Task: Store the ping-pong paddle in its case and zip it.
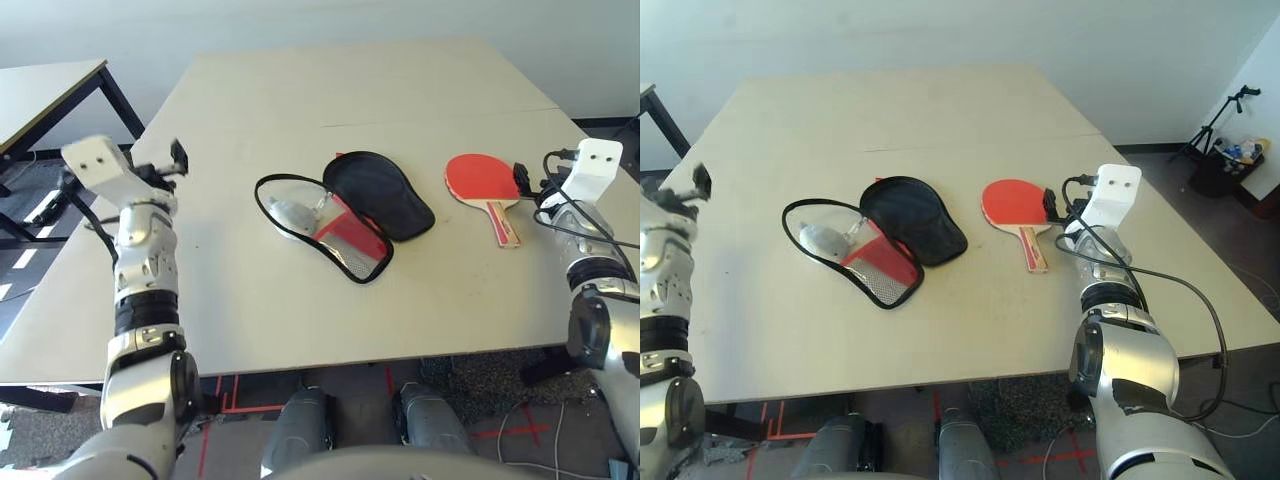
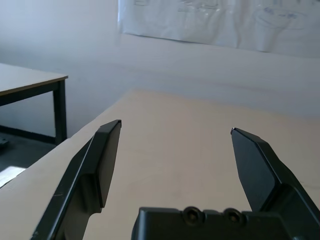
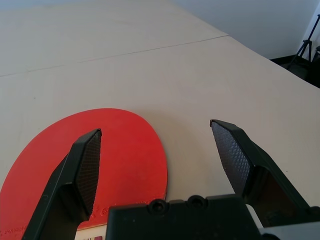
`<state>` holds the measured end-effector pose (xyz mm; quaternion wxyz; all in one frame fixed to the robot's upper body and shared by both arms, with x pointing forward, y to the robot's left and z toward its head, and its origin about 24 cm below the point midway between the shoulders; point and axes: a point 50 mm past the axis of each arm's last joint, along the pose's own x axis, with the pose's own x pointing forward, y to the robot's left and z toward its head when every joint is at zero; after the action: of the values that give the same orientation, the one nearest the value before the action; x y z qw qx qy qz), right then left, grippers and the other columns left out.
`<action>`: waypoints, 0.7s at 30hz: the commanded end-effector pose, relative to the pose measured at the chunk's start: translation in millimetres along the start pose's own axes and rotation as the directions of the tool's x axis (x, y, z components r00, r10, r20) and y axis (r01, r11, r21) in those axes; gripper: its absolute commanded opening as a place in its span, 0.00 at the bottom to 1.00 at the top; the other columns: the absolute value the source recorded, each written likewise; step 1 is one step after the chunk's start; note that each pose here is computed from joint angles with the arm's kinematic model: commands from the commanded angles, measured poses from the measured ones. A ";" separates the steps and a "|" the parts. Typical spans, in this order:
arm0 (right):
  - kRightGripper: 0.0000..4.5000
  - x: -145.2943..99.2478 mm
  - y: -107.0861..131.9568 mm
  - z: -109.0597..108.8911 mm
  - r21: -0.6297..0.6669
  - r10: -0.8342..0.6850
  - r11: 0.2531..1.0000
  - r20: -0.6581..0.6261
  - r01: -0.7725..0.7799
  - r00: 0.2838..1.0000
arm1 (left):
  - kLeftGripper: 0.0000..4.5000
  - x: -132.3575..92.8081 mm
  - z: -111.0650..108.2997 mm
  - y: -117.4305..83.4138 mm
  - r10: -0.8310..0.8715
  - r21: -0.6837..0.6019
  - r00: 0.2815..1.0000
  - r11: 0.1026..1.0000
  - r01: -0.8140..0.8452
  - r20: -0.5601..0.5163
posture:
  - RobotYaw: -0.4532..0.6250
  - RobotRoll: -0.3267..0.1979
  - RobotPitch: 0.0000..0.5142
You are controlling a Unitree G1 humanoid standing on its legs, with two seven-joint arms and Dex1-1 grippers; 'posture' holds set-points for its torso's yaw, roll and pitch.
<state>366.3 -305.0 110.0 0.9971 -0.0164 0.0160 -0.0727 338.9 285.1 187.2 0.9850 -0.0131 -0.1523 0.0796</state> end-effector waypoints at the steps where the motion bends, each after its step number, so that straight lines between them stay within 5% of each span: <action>1: 0.99 3.4 7.5 5.6 -0.018 0.028 0.999 0.017 -0.028 0.999 | 1.00 3.9 10.7 -33.3 -0.188 0.036 0.981 0.981 0.190 -0.038 | 0.43 0.62 0.01; 8: 0.99 11.2 19.2 22.7 -0.039 0.104 0.994 0.014 -0.103 0.995 | 1.00 -8.8 20.0 -92.8 -0.524 -0.015 0.838 0.849 0.528 -0.152 | 0.42 0.62 0.00; 14: 0.99 14.6 33.6 36.5 -0.263 0.184 0.943 -0.104 -0.206 0.977 | 1.00 -28.4 19.3 -115.9 -0.687 -0.065 0.695 0.720 0.691 -0.213 | 0.42 0.62 0.01; 21: 0.99 6.0 40.9 51.3 -0.291 0.240 0.908 -0.229 -0.301 0.943 | 1.00 -45.9 18.0 -127.2 -0.786 -0.069 0.555 0.591 0.804 -0.272 | 0.41 0.62 0.01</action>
<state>382.6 -263.6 160.6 0.9799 -0.1588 0.0998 0.0674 313.5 155.3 201.6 0.9325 0.0694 -0.0172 -0.3541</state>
